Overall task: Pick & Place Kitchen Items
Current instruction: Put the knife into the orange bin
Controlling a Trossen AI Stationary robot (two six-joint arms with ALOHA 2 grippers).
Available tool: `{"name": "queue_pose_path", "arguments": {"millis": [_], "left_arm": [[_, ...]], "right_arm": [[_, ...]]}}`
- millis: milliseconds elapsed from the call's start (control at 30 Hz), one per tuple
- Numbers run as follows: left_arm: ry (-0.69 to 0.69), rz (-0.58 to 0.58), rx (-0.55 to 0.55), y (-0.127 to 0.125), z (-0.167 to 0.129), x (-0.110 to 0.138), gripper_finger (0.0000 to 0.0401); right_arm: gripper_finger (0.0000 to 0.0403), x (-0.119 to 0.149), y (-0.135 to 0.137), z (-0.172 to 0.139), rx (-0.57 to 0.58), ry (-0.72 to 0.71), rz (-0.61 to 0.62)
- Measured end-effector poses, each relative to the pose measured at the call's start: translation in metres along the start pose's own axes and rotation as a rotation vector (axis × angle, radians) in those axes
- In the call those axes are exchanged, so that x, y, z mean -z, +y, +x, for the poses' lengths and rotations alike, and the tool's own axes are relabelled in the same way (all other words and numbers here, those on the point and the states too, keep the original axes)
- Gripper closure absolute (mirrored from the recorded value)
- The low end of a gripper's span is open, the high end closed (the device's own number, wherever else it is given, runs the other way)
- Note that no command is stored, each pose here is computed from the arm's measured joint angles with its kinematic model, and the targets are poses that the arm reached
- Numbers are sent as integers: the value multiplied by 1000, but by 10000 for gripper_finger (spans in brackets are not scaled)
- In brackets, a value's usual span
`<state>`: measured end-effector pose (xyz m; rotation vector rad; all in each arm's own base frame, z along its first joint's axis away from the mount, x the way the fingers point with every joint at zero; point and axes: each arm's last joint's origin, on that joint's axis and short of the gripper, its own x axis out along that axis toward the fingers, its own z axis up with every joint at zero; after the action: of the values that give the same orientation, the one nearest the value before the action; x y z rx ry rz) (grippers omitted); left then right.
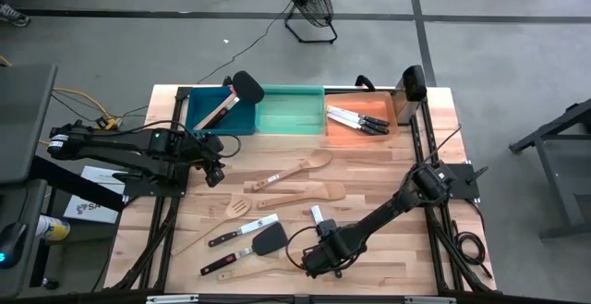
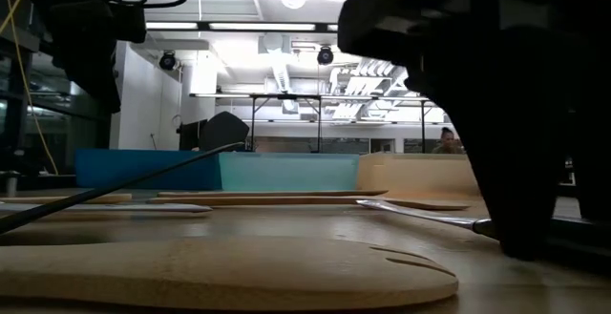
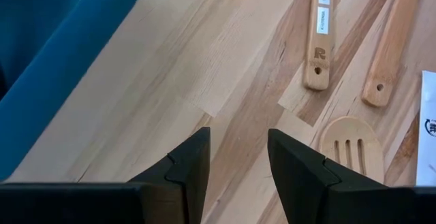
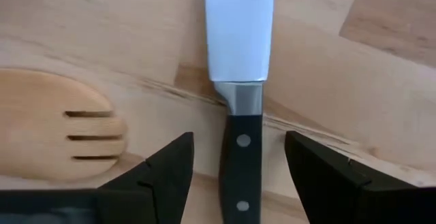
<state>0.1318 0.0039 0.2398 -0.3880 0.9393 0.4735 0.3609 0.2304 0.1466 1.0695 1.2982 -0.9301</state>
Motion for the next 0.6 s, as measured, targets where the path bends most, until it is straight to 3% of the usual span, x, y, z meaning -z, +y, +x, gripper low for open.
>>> {"name": "queue_pose_path", "arguments": {"millis": [300,600], "left_arm": [[-2,0,-2,0,0,0,256],[-6,0,-9,0,0,0,256]], "right_arm": [[219,-1,-2,10,58,1,24],[298,-2,-2,18,84,25,7]]}}
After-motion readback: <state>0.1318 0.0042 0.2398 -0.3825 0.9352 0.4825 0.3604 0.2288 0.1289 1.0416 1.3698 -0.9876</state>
